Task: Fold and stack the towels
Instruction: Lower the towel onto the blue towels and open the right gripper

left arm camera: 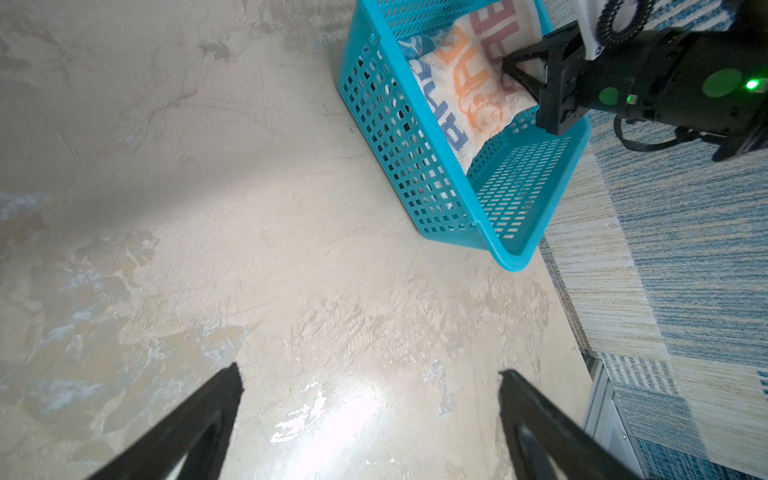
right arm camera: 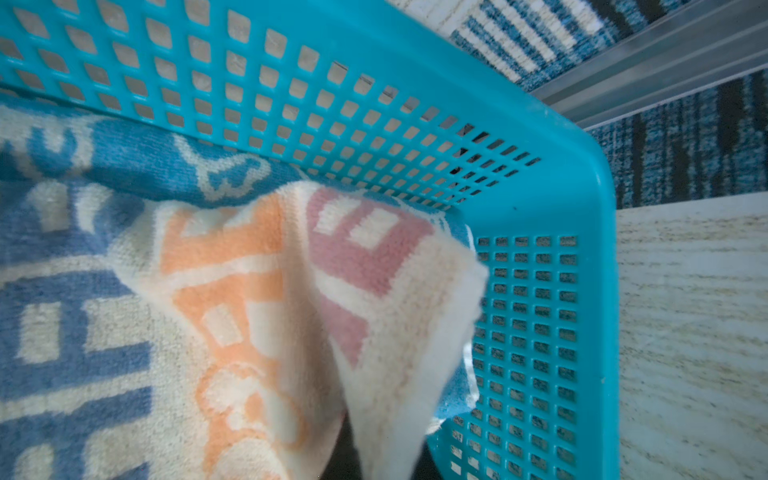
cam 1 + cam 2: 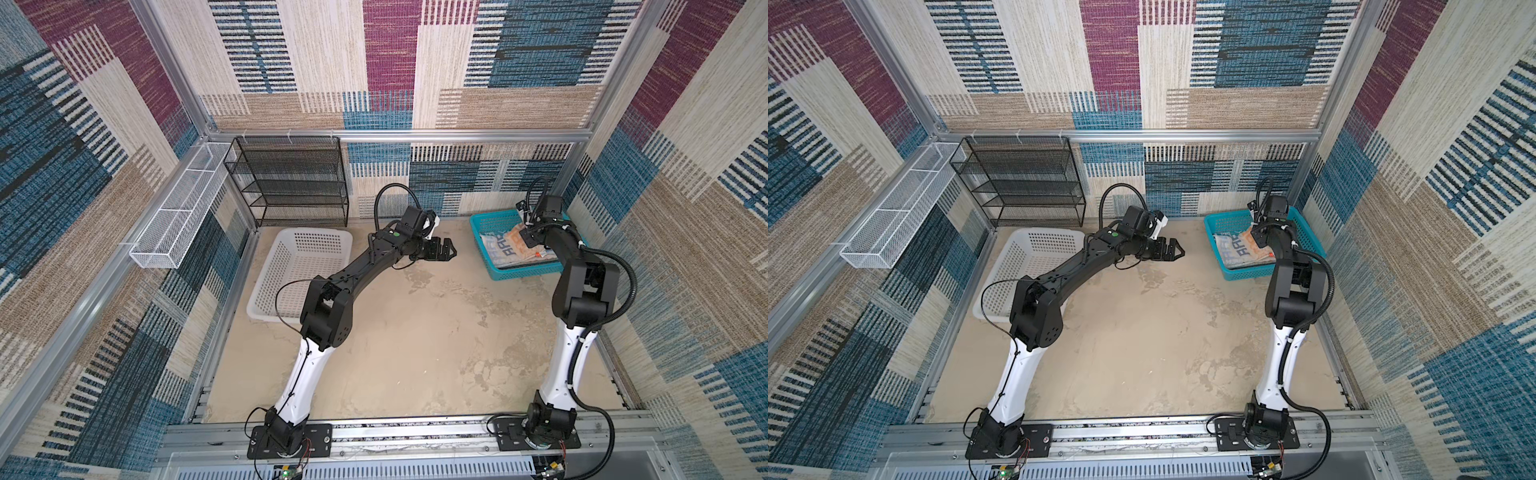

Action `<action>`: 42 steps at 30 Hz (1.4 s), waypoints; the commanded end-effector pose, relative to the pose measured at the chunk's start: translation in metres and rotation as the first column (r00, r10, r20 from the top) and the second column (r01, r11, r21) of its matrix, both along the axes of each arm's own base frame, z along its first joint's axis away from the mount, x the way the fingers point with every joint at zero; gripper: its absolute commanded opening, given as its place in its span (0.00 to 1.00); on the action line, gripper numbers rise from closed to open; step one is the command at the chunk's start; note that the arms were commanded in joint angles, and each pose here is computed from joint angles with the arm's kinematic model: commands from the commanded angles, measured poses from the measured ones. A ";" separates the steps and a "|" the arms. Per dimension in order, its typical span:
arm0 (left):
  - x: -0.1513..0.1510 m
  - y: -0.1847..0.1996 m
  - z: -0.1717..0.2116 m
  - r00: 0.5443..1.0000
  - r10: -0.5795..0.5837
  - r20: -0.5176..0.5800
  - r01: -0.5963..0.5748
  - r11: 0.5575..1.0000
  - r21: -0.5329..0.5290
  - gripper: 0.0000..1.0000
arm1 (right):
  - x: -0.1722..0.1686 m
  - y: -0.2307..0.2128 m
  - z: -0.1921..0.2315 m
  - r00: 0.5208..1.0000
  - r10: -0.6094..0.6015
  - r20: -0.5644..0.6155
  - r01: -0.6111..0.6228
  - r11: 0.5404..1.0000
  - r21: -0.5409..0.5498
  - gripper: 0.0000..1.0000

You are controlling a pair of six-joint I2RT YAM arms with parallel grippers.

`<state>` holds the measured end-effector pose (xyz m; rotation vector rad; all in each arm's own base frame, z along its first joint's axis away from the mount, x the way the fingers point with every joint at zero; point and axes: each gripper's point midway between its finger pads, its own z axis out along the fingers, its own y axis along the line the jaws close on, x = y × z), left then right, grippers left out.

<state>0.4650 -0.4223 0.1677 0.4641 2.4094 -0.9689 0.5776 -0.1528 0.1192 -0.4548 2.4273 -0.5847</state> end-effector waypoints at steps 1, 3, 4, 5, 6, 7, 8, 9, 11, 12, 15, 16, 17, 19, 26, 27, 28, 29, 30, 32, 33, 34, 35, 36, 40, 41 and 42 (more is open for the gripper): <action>-0.001 0.000 -0.004 1.000 -0.007 -0.009 0.008 1.000 0.004 0.99 | 0.007 -0.001 0.007 0.999 -0.009 0.035 0.008 1.000 0.018 0.00; -0.002 -0.001 -0.006 1.000 -0.008 -0.010 0.008 1.000 0.007 0.99 | 0.009 -0.002 0.018 0.997 -0.020 0.079 0.016 0.999 0.052 0.00; -0.002 0.000 -0.007 1.000 -0.007 -0.012 0.007 1.000 0.009 0.99 | 0.009 -0.003 0.021 0.995 -0.027 0.092 0.022 0.998 0.057 0.00; -0.002 0.000 -0.008 1.000 -0.007 -0.013 0.007 1.000 0.010 0.99 | 0.008 -0.005 0.023 0.995 -0.033 0.096 0.028 0.998 0.054 0.00; -0.002 0.000 -0.007 1.000 -0.008 -0.013 0.008 1.000 0.009 0.99 | 0.006 -0.008 0.021 0.995 -0.043 0.090 0.038 0.998 0.048 0.00; -0.002 0.000 -0.008 1.000 -0.008 -0.015 0.009 1.000 0.009 0.99 | 0.005 -0.012 0.020 0.995 -0.055 0.088 0.052 0.998 0.040 0.00; -0.003 0.000 -0.008 1.000 -0.009 -0.015 0.009 1.000 0.010 0.99 | 0.005 -0.019 0.021 0.993 -0.073 0.094 0.069 0.997 0.040 0.00; -0.003 0.001 -0.008 1.000 -0.008 -0.014 0.008 1.000 0.011 0.99 | 0.004 -0.023 0.021 0.992 -0.084 0.099 0.079 0.996 0.049 0.00; -0.003 0.002 -0.008 1.000 -0.006 -0.012 0.006 1.000 0.015 0.99 | 0.003 -0.034 0.023 0.987 -0.120 0.110 0.114 0.992 0.061 0.00; -0.004 0.001 -0.008 1.000 -0.008 -0.013 0.008 1.000 0.016 0.99 | 0.003 -0.039 0.024 0.984 -0.136 0.113 0.129 0.989 0.070 0.00; -0.004 0.002 -0.007 1.000 -0.008 -0.010 0.008 1.000 0.016 0.99 | 0.005 -0.041 0.019 0.984 -0.142 0.108 0.133 0.988 0.083 0.02; -0.004 0.003 -0.007 1.000 -0.006 -0.011 0.006 1.000 0.018 0.99 | 0.006 -0.040 0.016 0.986 -0.137 0.099 0.128 0.988 0.092 0.09; -0.005 0.002 -0.006 1.000 -0.007 -0.007 0.007 1.000 0.019 0.99 | 0.007 -0.039 0.014 0.986 -0.135 0.095 0.125 0.987 0.105 0.15; -0.005 0.004 -0.005 1.000 -0.003 -0.003 0.003 1.000 0.024 0.99 | 0.010 -0.038 0.013 0.984 -0.147 0.102 0.134 0.983 0.124 0.28; -0.008 0.026 0.018 0.997 0.011 0.073 -0.019 0.993 0.117 0.99 | 0.013 -0.036 0.031 0.973 -0.189 0.136 0.163 0.970 0.181 0.99; -0.008 0.033 0.025 0.995 0.019 0.096 -0.032 0.989 0.142 0.99 | 0.012 -0.036 0.037 0.969 -0.198 0.147 0.169 0.967 0.188 0.99; -0.008 0.040 0.034 0.993 0.021 0.119 -0.041 0.985 0.166 0.99 | 0.011 -0.035 0.043 0.965 -0.206 0.162 0.172 0.964 0.201 0.99; -0.009 0.048 0.042 0.989 0.025 0.143 -0.052 0.980 0.191 0.99 | 0.009 -0.033 0.054 0.960 -0.213 0.183 0.172 0.961 0.216 0.99; -0.010 0.057 0.049 0.986 0.025 0.164 -0.062 0.973 0.221 0.99 | 0.007 -0.029 0.063 0.957 -0.214 0.198 0.166 0.958 0.235 0.99; -0.008 0.089 0.061 0.977 0.066 0.201 -0.125 0.946 0.298 0.99 | 0.001 -0.022 0.087 0.945 -0.221 0.242 0.150 0.949 0.278 0.99; -0.008 0.103 0.064 0.975 0.086 0.204 -0.150 0.935 0.322 0.99 | -0.003 -0.017 0.099 0.939 -0.222 0.264 0.141 0.945 0.296 0.99; -0.007 0.123 0.065 0.973 0.119 0.196 -0.183 0.918 0.353 0.99 | -0.006 -0.011 0.110 0.932 -0.223 0.285 0.126 0.938 0.322 0.99; -0.006 0.141 0.064 0.971 0.148 0.186 -0.210 0.901 0.380 0.99 | -0.010 -0.005 0.123 0.925 -0.225 0.306 0.114 0.934 0.340 0.99; -0.007 0.160 0.062 0.969 0.180 0.172 -0.236 0.882 0.408 0.99 | -0.014 0.003 0.133 0.919 -0.222 0.326 0.098 0.930 0.355 0.99; -0.019 0.220 0.037 0.956 0.279 0.088 -0.285 0.826 0.486 0.99 | -0.032 0.047 0.162 0.907 -0.184 0.380 0.048 0.940 0.339 0.99; -0.023 0.230 0.030 0.954 0.296 0.056 -0.284 0.822 0.494 0.99 | -0.036 0.059 0.166 0.907 -0.167 0.387 0.029 0.941 0.337 0.99; -0.027 0.241 0.021 0.948 0.317 0.028 -0.287 0.814 0.505 0.99 | -0.041 0.075 0.171 0.908 -0.146 0.393 -0.001 0.936 0.352 0.99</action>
